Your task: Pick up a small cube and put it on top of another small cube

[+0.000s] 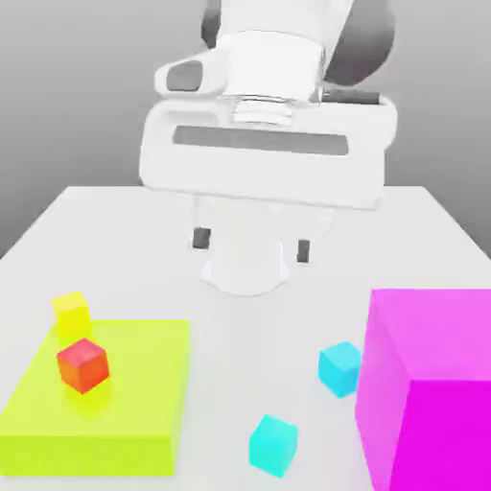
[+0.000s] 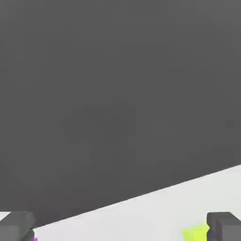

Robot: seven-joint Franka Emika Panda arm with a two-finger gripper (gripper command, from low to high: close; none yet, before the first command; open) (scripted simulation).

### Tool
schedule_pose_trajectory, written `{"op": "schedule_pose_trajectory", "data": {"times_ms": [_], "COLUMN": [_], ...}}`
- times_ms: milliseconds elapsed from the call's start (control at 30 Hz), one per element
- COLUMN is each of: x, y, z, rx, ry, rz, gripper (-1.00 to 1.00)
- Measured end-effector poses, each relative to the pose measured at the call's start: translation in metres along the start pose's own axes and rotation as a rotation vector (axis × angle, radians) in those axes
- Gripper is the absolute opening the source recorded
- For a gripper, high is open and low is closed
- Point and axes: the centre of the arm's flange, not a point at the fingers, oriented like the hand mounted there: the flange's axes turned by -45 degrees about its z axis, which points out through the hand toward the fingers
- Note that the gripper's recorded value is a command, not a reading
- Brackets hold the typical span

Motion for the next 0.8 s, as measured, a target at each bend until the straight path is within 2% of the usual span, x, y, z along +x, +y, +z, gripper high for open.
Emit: {"op": "schedule_pose_trajectory", "data": {"times_ms": [300,500,533,800], "x": [-0.082,-0.111,-0.114,-0.11], "y": [-0.003,-0.003,-0.003,-0.003], "z": [0.15,0.221,0.227,0.218], "rx": [-0.032,-0.033,-0.034,-0.032], "ry": [-0.26,-0.294,-0.295,-0.293], "rz": [0.146,0.168,0.167,0.168], "gripper": [0.0,0.0,-1.0,-1.0]}}
